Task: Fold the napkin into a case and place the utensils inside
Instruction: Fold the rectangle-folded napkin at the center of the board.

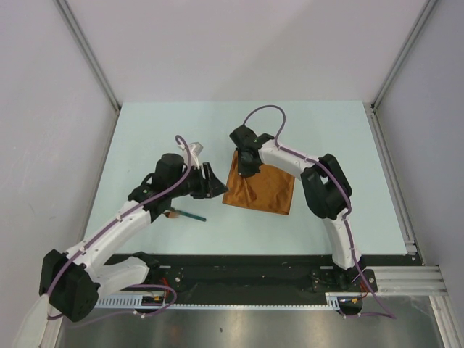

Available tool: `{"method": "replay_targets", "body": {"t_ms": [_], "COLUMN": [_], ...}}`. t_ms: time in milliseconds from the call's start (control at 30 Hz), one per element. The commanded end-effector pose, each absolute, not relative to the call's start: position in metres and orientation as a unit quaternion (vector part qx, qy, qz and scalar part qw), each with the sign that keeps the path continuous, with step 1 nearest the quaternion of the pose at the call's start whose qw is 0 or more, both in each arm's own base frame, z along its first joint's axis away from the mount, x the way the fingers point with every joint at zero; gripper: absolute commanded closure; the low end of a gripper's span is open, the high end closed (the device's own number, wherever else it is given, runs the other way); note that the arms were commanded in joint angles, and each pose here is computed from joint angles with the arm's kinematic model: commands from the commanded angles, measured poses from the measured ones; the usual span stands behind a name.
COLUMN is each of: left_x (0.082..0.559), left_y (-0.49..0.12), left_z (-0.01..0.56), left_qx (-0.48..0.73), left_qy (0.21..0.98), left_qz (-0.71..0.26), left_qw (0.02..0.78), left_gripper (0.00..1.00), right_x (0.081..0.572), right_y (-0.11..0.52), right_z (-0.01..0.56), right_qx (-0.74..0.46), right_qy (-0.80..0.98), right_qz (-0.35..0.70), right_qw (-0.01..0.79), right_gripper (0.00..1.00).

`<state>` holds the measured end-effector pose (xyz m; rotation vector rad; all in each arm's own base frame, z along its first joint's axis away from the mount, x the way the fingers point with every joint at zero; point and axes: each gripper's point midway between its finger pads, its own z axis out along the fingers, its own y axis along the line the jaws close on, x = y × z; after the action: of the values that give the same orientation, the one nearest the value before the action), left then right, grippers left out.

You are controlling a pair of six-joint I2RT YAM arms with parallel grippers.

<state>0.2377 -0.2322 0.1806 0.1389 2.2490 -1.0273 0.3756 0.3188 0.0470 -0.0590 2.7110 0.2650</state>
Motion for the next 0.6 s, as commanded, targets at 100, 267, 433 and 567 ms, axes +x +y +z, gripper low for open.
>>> {"method": "replay_targets", "body": {"t_ms": [100,267,433,567], "left_x": [0.2405,0.2417,0.2414,0.2418], "left_y": [-0.224,-0.2227,-0.2216,-0.2215], "left_z": [0.196,0.1941,0.1938,0.1946], "left_qx": [0.056,0.057,0.057,0.057], "left_qy": [0.846,0.846,0.846,0.845], "left_qz": [-0.397,-0.398,-0.4,-0.402], "left_qw": [0.351,0.35,0.348,0.349], "left_gripper": [0.44,0.44,0.44,0.44], "right_x": [0.3827,0.3806,0.382,0.3805], "right_y": [0.3379,0.3381,0.3381,0.3394], "right_z": [0.052,0.0529,0.0581,0.0522], "right_qx": [-0.009,-0.004,-0.003,0.0], "right_qy": [0.969,0.969,0.968,0.969], "right_qz": [0.135,0.137,0.136,0.139], "right_qw": [0.207,0.205,0.213,0.203], "right_gripper": [1.0,1.0,1.0,1.0]}}
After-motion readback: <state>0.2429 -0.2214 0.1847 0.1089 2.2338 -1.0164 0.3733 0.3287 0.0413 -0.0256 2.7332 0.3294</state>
